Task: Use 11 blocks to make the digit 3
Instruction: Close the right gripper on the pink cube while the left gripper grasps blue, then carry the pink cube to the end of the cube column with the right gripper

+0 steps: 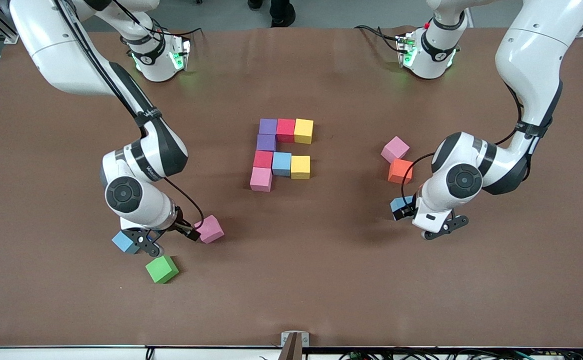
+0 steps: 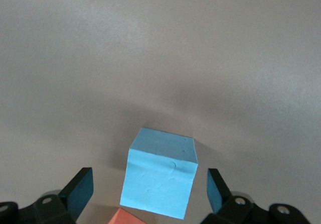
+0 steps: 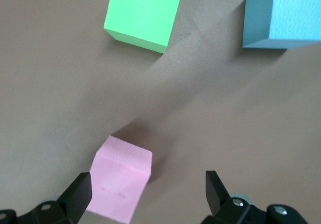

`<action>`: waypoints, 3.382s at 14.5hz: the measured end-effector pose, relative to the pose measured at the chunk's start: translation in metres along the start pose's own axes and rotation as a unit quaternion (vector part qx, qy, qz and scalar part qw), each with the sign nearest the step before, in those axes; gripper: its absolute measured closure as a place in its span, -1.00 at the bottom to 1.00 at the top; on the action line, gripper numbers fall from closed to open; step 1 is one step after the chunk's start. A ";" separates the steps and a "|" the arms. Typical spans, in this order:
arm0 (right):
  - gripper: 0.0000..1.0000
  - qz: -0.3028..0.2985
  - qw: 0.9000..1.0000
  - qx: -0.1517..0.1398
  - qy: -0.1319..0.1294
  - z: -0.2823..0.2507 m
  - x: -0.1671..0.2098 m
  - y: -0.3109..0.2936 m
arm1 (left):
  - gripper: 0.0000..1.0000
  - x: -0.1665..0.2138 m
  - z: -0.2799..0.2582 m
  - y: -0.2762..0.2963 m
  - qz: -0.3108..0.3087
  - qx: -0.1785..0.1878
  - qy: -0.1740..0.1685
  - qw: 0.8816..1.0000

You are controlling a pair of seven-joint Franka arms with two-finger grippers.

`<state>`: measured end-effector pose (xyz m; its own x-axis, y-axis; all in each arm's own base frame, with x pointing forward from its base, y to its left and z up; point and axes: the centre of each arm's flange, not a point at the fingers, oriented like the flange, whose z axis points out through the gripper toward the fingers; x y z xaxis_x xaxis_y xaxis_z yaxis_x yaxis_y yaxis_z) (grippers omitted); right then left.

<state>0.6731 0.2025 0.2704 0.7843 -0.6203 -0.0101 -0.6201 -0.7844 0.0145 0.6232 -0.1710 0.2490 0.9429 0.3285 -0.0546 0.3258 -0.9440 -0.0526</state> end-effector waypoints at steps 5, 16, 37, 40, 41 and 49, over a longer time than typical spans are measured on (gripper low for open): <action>-1.00 0.039 0.999 0.008 -0.006 0.025 -0.003 -0.005 | -1.00 -0.005 0.006 0.003 0.029 -0.008 0.003 1.000; -0.99 0.096 0.995 0.002 0.002 0.049 -0.031 -0.031 | -1.00 -0.016 0.025 0.009 0.037 -0.017 -0.002 0.999; -0.13 0.130 0.991 0.007 0.011 0.054 -0.028 -0.036 | -0.21 -0.021 0.045 0.007 0.025 -0.017 0.006 1.000; -0.01 0.128 0.992 0.008 0.011 0.053 -0.029 -0.036 | -0.21 -0.017 0.038 0.012 -0.044 -0.024 0.013 0.999; 0.01 0.121 0.993 0.008 0.011 0.053 -0.031 -0.038 | -0.21 -0.014 0.032 0.015 -0.079 -0.029 0.017 0.996; 0.01 -0.235 0.972 0.008 0.012 0.052 -0.109 -0.079 | -0.21 -0.010 0.013 0.043 -0.206 -0.051 0.027 0.977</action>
<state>0.6363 0.3320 0.2187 0.9810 -0.1939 0.0114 -0.1939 -0.9810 -0.0018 0.6273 -0.2147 0.2342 0.7314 0.6819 0.0030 0.6813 -0.7309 0.0400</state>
